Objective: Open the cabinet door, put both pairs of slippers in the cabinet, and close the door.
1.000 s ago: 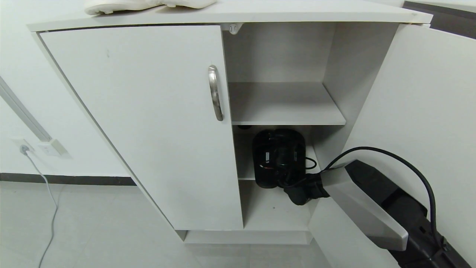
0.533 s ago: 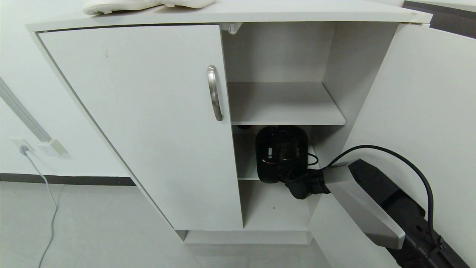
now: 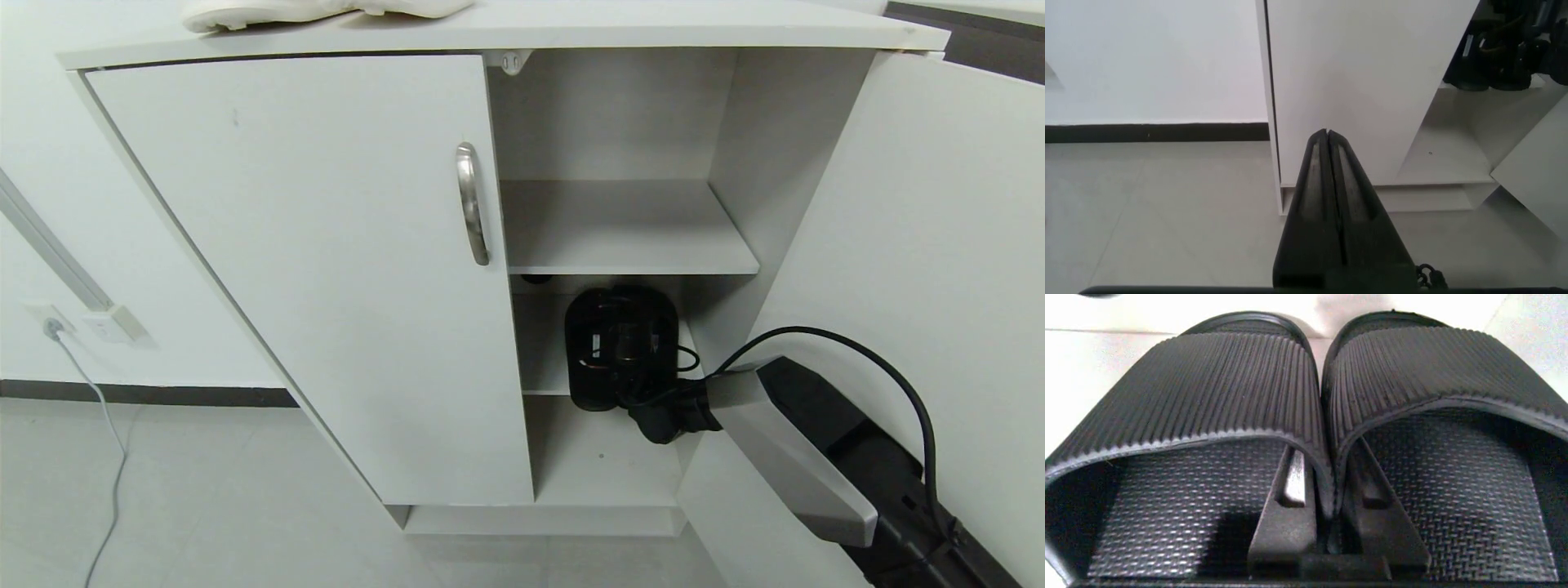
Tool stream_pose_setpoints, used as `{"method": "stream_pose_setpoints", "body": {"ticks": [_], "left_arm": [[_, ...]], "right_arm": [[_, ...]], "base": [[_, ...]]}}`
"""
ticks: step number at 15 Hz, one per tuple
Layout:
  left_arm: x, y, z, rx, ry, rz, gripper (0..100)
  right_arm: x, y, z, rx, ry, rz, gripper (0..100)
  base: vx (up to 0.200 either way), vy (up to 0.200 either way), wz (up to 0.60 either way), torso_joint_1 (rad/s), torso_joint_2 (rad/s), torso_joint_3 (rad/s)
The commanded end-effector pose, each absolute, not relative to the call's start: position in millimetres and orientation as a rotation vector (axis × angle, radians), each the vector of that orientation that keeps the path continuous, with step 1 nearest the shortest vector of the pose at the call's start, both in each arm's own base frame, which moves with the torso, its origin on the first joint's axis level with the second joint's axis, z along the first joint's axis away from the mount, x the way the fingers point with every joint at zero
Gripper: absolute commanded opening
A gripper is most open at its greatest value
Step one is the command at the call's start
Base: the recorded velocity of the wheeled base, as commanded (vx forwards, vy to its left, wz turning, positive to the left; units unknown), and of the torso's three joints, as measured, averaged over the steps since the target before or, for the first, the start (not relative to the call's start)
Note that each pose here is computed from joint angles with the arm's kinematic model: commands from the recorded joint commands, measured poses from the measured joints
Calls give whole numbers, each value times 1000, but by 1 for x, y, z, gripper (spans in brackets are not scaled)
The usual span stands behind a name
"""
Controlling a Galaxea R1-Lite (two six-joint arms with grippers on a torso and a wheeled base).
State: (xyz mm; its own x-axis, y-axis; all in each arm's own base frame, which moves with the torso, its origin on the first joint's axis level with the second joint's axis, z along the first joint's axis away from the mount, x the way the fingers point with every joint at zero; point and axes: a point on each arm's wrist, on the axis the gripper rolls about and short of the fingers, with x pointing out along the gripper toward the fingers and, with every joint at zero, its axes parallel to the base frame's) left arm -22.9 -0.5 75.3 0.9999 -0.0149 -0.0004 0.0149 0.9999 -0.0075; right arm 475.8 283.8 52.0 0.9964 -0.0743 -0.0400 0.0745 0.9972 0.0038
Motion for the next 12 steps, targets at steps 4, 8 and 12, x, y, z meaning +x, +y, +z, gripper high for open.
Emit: {"method": "stream_pose_setpoints", "body": {"ticks": [4, 8, 12], "left_arm": [[-23, 0, 75, -9, 2, -15, 0], [-23, 0, 75, -8, 2, -15, 0], [-23, 0, 75, -8, 2, -15, 0]], "right_arm": [[475, 286, 55, 14, 29, -71, 100], [464, 283, 56, 15, 28, -65, 100], [429, 279, 71, 4, 43, -35, 100]], "base": [[0, 0, 0, 0, 0, 0], [0, 0, 0, 0, 0, 0], [0, 0, 0, 0, 0, 0]]}}
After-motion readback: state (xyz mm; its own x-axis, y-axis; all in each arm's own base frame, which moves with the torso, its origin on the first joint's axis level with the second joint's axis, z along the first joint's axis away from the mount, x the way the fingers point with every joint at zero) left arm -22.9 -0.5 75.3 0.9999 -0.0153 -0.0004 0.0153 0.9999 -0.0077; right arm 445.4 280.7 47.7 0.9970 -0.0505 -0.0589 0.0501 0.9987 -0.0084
